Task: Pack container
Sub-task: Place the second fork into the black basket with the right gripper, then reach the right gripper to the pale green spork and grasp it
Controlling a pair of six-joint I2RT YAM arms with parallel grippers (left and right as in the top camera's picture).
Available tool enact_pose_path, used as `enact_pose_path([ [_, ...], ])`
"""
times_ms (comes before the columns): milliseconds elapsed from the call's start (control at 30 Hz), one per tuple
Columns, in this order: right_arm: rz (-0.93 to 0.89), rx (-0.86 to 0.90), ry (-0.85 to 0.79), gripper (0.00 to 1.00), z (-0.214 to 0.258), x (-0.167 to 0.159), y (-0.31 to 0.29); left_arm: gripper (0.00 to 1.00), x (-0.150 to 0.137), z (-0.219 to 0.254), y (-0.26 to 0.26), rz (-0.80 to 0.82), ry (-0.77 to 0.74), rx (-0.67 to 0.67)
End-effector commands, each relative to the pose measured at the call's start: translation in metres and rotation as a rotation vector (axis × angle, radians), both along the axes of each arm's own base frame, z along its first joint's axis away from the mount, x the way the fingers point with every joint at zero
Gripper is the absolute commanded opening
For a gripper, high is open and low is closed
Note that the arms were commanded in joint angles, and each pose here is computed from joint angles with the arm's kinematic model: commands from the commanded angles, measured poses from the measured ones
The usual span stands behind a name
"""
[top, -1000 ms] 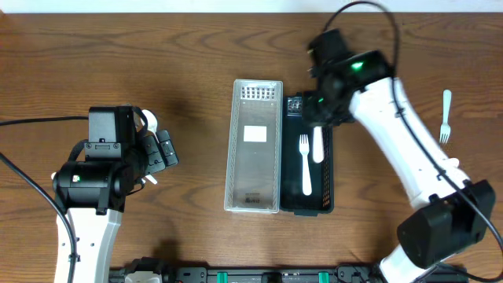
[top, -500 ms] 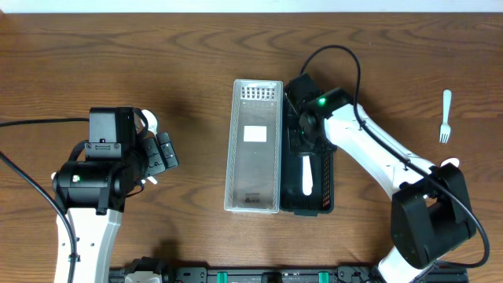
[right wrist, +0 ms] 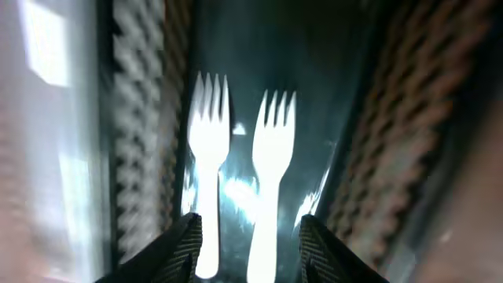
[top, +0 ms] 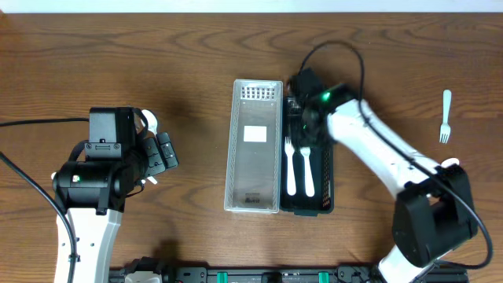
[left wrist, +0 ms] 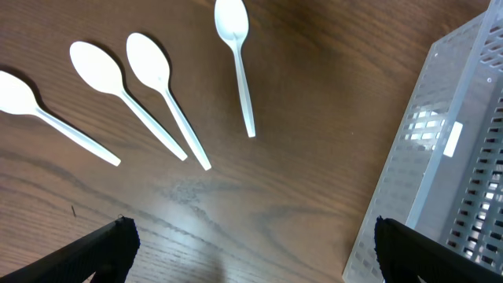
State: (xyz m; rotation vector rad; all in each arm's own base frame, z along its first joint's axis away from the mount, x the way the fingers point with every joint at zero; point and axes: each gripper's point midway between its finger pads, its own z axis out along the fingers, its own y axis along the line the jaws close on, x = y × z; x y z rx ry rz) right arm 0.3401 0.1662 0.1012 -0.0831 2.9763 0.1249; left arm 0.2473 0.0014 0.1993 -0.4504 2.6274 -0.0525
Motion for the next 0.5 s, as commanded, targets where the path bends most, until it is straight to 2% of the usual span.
enact_pose_path([
  [0, -0.032, 0.006, -0.213, 0.44, 0.080, 0.054, -0.036, 0.98, 0.002, 0.007, 0.003, 0.019, -0.018, 0.005],
  [100, -0.132, -0.052, -0.319, 0.48, 0.130, 0.080, -0.092, 0.98, 0.002, 0.007, 0.003, 0.018, -0.018, 0.006],
  [200, -0.238, -0.115, -0.381, 0.55, 0.160, 0.091, -0.162, 0.98, 0.002, 0.007, 0.003, 0.018, -0.018, 0.006],
  [333, -0.369, -0.187, -0.361, 0.75, 0.157, 0.084, -0.257, 0.98, 0.002, 0.007, 0.003, 0.019, -0.018, 0.006],
  [467, -0.507, -0.232, -0.278, 0.86, 0.131, 0.063, -0.341, 0.98, 0.002, 0.007, 0.003, 0.019, -0.018, 0.005],
])
